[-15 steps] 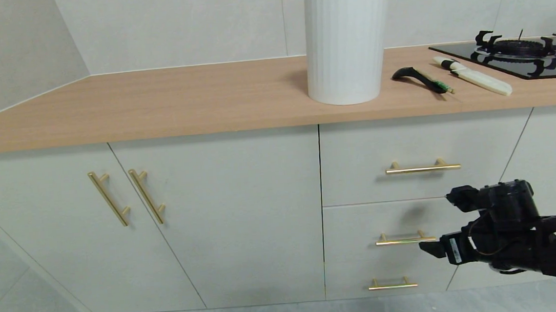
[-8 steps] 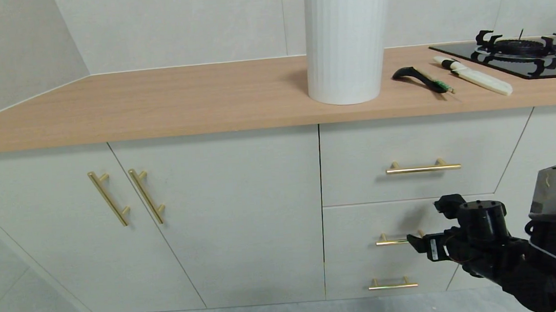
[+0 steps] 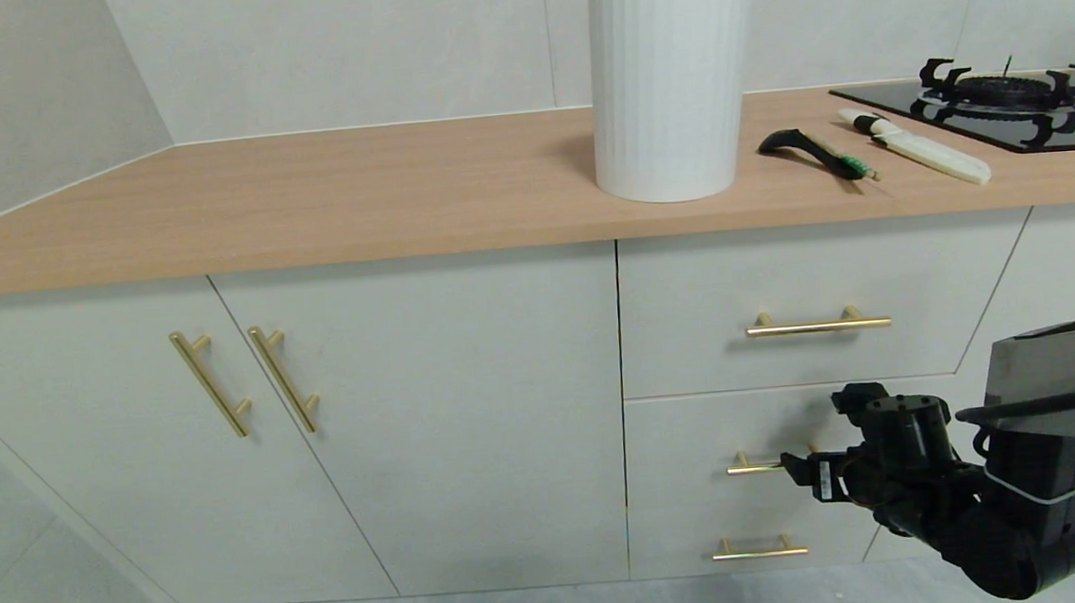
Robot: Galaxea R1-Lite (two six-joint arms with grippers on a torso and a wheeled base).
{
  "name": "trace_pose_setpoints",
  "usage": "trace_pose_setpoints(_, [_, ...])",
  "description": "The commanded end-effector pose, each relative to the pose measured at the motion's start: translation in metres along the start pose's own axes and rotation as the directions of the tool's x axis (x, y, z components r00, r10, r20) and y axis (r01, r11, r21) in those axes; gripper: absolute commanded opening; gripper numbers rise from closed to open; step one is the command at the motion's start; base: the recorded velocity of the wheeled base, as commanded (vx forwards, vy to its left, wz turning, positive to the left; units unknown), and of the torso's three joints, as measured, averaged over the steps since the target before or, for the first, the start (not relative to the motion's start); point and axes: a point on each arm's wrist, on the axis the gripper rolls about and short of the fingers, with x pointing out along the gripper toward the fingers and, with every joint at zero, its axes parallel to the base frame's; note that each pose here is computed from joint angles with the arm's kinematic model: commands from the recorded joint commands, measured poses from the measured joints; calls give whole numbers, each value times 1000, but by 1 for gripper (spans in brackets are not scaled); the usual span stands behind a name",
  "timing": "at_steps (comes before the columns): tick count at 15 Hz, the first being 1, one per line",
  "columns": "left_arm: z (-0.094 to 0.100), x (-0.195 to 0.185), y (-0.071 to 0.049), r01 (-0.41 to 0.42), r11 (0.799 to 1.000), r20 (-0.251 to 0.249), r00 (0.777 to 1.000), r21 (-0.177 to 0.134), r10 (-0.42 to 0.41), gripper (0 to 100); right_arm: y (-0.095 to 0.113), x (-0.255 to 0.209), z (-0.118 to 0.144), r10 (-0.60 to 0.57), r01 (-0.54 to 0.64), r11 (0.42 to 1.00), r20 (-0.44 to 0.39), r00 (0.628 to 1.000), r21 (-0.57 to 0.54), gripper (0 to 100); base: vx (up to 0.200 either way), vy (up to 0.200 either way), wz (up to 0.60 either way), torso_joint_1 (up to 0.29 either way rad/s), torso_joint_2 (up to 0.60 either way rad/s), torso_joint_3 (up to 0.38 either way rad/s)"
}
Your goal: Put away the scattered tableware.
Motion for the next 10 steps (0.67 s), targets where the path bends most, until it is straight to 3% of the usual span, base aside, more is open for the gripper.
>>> trace_pose_setpoints(1, [0,0,0,0,1000,-1,1000,0,0,100,0,3,-2,-2,2,1000,-3,1000,-1,100,0,0,0,0,0,0])
trace_pose_setpoints(10, [0,0,0,0,1000,-1,1000,0,0,100,-1,11,-17,-30,28,999,-53,998,-36,100,0,0,0,0,0,0])
